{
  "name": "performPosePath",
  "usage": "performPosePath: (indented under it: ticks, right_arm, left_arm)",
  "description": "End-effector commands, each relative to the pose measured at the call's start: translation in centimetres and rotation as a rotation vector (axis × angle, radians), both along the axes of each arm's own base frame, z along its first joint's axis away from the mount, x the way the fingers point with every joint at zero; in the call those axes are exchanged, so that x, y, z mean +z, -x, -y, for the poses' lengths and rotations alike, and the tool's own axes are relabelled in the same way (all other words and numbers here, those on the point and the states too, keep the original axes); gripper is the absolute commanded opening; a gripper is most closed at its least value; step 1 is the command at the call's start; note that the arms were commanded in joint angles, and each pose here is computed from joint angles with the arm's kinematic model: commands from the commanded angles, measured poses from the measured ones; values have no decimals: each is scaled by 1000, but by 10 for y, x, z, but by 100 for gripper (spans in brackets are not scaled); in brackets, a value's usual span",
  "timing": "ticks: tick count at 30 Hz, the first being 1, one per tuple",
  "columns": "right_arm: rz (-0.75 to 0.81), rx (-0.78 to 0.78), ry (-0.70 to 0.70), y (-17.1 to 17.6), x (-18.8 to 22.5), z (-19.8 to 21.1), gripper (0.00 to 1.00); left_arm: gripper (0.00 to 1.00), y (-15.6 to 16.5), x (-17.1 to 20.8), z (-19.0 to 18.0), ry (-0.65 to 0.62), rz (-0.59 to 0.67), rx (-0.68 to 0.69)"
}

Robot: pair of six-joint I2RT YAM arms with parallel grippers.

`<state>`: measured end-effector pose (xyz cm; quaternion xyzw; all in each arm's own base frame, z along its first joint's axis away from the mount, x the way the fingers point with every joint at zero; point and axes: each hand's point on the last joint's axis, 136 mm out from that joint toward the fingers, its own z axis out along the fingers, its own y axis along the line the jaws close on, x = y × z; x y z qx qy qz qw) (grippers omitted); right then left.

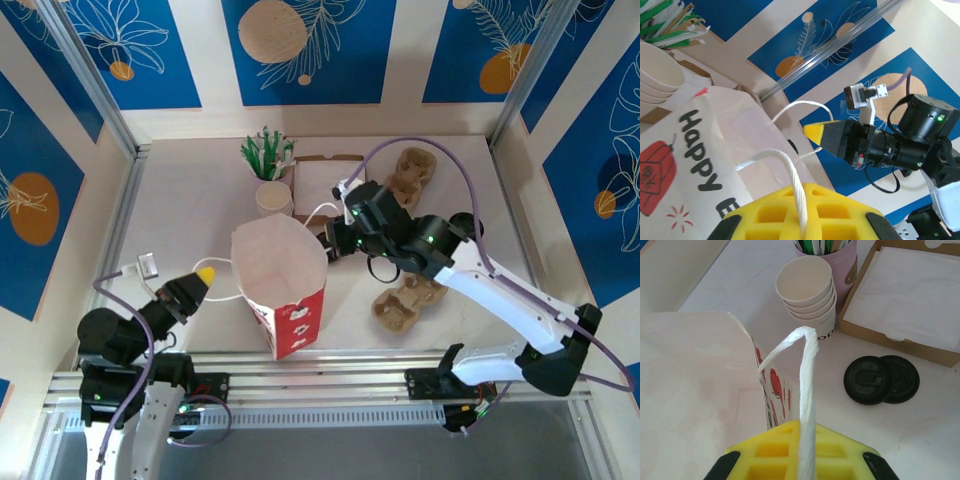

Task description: Pack the takeout coffee

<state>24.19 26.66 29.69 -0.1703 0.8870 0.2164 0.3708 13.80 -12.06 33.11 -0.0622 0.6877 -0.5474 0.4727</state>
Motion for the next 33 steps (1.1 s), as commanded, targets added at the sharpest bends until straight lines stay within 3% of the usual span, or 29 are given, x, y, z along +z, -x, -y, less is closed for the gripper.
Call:
performPosePath:
  ticks: [1,9,33]
  right_arm:
    - [-41,20,-74,7,-4,4,0]
    - [-56,-22,-124,7,-14,29,0]
    - [-13,-67,-88,6,-15,51,0]
  left_arm:
    - [0,-6,-5,-1,-22,10,13]
    - [0,-9,-7,1,-48,7,4]
    - [0,-14,-31,-2,-84,-41,29]
